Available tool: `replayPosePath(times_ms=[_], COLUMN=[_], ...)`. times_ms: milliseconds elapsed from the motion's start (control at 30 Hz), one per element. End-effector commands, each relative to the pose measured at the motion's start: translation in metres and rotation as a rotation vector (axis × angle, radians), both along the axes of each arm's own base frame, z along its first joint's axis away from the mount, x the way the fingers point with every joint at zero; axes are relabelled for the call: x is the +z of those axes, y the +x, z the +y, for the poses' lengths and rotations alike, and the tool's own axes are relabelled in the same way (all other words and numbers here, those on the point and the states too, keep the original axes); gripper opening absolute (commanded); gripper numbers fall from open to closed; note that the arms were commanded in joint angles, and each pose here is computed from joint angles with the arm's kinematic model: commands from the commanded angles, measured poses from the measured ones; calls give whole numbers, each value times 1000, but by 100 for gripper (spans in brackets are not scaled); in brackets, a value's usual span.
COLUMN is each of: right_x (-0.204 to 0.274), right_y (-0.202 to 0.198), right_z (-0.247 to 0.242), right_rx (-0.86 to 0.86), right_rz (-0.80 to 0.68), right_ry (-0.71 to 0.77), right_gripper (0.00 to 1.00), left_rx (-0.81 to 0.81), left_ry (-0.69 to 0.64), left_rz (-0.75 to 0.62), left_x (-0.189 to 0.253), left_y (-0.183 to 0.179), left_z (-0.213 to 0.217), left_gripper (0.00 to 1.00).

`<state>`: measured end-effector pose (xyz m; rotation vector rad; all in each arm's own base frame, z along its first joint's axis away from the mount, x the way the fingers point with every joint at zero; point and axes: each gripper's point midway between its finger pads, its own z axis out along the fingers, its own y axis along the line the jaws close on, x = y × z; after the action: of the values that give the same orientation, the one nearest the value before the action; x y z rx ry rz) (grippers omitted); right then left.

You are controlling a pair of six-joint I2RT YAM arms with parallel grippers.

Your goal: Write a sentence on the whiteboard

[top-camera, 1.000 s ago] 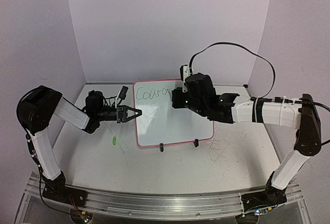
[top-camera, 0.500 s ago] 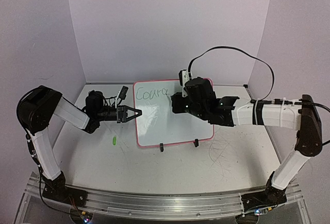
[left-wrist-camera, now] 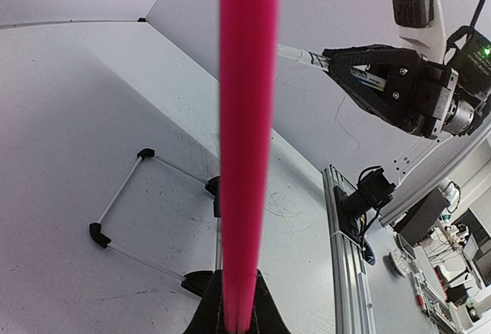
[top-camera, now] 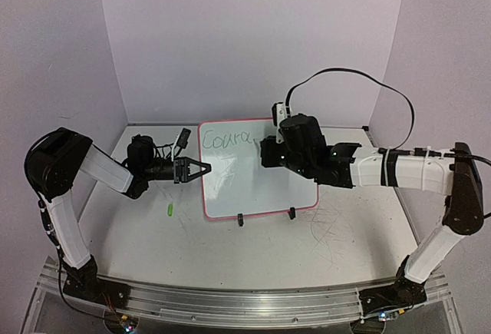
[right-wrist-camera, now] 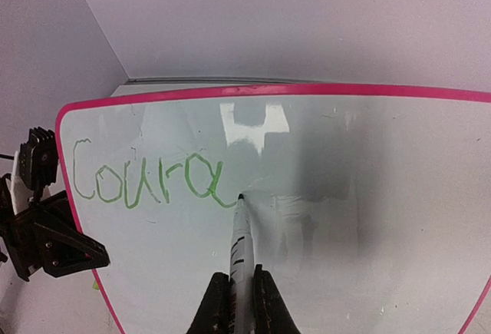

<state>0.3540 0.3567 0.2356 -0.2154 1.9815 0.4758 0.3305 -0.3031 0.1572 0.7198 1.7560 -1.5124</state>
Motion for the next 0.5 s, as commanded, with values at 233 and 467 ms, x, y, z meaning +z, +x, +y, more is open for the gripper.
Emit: replayPosePath(times_ms=[233, 467], right_x=[30, 32], right_y=[11, 16], right_z=[-13, -12], right_rx=[-65, -77], right_rz=[-60, -69], right_ry=[48, 43], right_gripper=[0, 0], left_rx=[15, 14], left_ry=[-12, -12], left_rz=[-4, -5], left_x=[14, 14], left_y=[2, 2], left_z=[3, 3], left_gripper=[0, 0])
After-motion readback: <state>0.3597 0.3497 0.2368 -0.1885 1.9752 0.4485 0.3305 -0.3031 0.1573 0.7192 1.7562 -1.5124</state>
